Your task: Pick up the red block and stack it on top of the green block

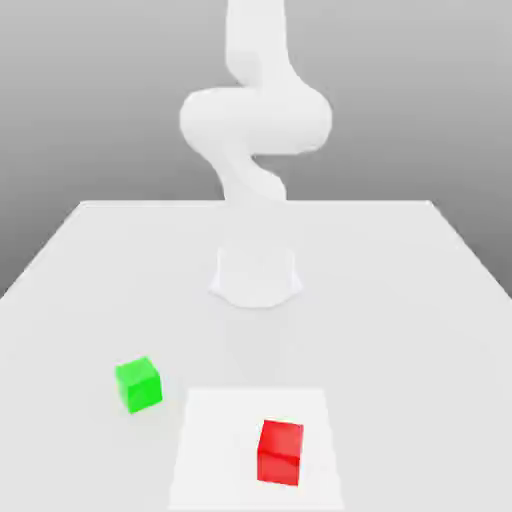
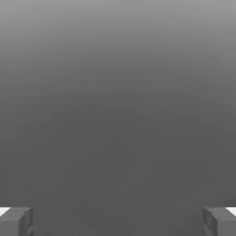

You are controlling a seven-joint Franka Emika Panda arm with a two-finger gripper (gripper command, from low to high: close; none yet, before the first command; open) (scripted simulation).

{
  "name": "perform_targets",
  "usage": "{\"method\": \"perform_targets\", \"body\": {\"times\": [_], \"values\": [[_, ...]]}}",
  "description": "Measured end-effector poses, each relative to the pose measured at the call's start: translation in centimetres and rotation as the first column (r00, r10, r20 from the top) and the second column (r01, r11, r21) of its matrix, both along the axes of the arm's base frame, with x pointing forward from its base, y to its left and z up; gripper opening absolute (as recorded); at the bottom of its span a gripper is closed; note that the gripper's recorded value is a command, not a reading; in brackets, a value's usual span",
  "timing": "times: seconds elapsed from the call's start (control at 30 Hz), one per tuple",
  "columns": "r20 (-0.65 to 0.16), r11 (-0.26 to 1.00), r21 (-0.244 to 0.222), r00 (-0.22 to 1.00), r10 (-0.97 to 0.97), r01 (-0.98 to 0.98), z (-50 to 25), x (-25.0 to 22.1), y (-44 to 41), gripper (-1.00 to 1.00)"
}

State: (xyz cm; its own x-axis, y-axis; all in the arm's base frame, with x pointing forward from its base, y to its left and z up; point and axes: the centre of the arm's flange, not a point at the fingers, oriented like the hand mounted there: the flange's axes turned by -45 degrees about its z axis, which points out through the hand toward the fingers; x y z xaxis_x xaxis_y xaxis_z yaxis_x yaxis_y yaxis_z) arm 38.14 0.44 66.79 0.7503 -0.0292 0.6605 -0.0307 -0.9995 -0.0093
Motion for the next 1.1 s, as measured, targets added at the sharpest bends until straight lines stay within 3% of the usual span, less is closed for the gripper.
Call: {"method": "perform_targets", "body": {"times": [0.2,0.4,0.73,0.93,0.97,1.1], "values": [[-0.19,0.999,0.001,0.981,-0.043,0.044,-11.7,6.4,0.7,0.0],[-0.367,0.996,0.003,0.927,-0.077,0.084,-23.9,9.3,1.2,0.0],[-0.633,0.989,0.012,0.767,-0.105,0.146,-43.7,6.8,2.4,0.0],[-0.66,0.988,0.014,0.743,-0.107,0.155,-51.5,6.1,2.6,0.0],[-0.66,0.988,0.014,0.743,-0.107,0.155,-52.1,6.1,2.6,-1.0],[-0.66,0.988,0.014,0.744,-0.108,0.155,-52.1,6.1,2.6,-1.0]]}}
